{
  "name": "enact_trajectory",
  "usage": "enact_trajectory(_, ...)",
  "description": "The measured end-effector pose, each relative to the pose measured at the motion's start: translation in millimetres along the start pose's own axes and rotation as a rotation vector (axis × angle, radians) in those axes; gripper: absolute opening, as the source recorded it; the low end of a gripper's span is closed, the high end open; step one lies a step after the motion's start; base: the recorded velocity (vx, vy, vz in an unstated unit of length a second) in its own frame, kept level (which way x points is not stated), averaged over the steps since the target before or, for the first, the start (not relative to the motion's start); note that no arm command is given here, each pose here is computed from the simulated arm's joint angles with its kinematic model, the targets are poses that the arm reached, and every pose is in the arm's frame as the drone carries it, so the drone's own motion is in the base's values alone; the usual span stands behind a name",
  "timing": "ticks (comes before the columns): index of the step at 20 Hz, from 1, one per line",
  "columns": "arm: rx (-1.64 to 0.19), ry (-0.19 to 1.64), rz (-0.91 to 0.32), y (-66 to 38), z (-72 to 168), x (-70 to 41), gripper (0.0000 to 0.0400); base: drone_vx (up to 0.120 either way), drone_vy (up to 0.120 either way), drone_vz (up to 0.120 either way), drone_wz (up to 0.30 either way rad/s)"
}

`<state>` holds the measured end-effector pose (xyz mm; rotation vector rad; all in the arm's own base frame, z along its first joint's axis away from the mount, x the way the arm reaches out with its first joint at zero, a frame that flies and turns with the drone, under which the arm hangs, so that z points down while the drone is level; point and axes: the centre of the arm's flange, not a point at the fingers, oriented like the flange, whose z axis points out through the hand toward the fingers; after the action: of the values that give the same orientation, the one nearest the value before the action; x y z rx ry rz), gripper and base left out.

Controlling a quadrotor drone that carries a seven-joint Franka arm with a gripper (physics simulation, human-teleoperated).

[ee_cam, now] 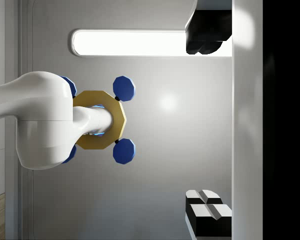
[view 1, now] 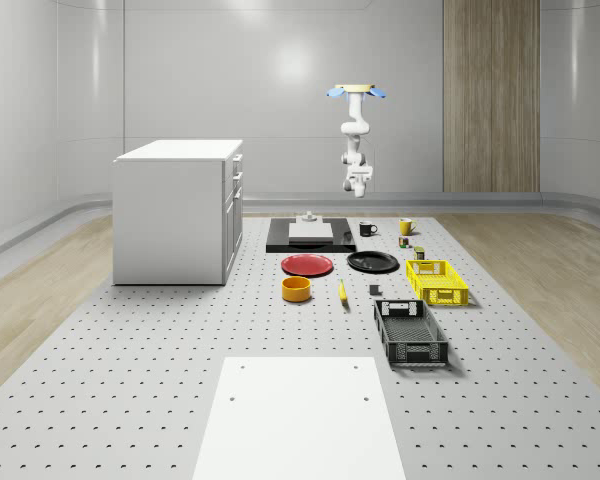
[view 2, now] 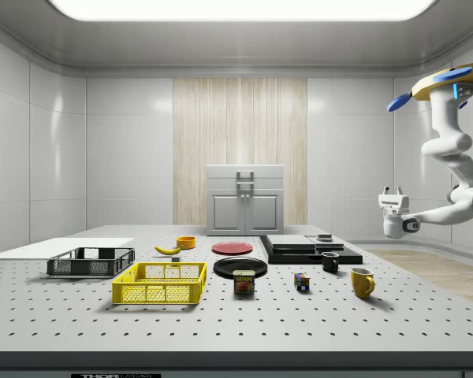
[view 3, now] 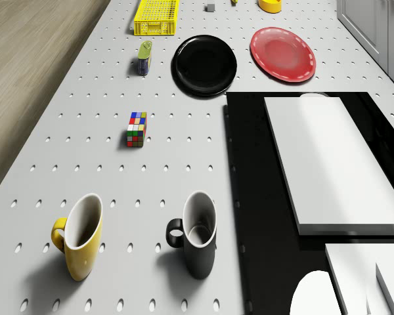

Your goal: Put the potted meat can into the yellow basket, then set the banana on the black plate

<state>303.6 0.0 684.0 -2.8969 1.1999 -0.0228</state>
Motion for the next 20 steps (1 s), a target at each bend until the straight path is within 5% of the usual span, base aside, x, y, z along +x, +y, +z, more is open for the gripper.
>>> enact_trajectory(20,0.010,0.012,0.000,0.2,-8.2,-0.5,0.0400,0.000,0.120,0.000,0.000)
